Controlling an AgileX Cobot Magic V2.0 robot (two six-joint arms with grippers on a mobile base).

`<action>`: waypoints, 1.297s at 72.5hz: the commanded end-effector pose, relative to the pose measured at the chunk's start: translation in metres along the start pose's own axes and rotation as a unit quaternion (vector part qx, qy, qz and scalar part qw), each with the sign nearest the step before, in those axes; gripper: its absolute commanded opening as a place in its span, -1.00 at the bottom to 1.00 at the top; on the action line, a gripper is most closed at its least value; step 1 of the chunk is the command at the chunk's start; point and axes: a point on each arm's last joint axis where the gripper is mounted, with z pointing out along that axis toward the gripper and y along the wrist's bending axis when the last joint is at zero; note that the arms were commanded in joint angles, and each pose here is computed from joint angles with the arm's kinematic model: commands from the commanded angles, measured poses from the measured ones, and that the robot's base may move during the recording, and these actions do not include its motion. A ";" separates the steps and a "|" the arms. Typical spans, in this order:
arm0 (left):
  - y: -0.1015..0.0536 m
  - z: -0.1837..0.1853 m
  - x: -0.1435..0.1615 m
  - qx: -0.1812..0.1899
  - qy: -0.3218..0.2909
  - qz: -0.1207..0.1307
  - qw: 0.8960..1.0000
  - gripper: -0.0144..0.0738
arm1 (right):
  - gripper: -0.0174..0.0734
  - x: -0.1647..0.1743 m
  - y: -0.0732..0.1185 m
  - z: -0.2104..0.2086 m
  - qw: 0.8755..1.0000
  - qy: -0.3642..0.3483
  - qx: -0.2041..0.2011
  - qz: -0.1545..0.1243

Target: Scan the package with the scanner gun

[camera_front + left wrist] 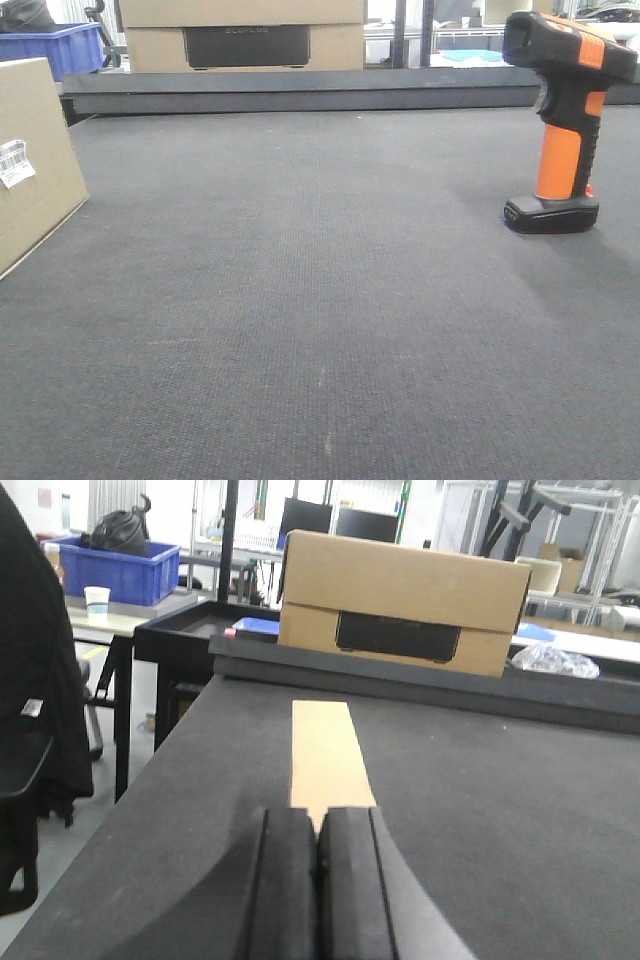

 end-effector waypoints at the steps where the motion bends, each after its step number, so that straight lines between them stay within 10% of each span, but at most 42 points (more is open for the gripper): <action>1: -0.001 0.006 0.011 0.015 -0.051 -0.009 0.999 -0.93 | -0.98 -0.002 0.000 0.000 1.000 -0.012 0.003 -0.002; 16: 0.002 0.016 0.060 0.024 -0.032 0.001 0.999 -0.93 | -0.98 -0.002 0.000 0.000 1.000 -0.012 0.003 -0.002; 55: -0.002 0.015 0.062 0.066 -0.022 0.009 0.998 -0.93 | -0.98 -0.002 0.000 0.000 1.000 -0.012 0.003 -0.002; 94: 0.004 0.016 0.064 0.012 -0.016 0.016 1.000 -0.93 | -0.98 -0.002 0.000 0.000 1.000 -0.012 0.003 -0.002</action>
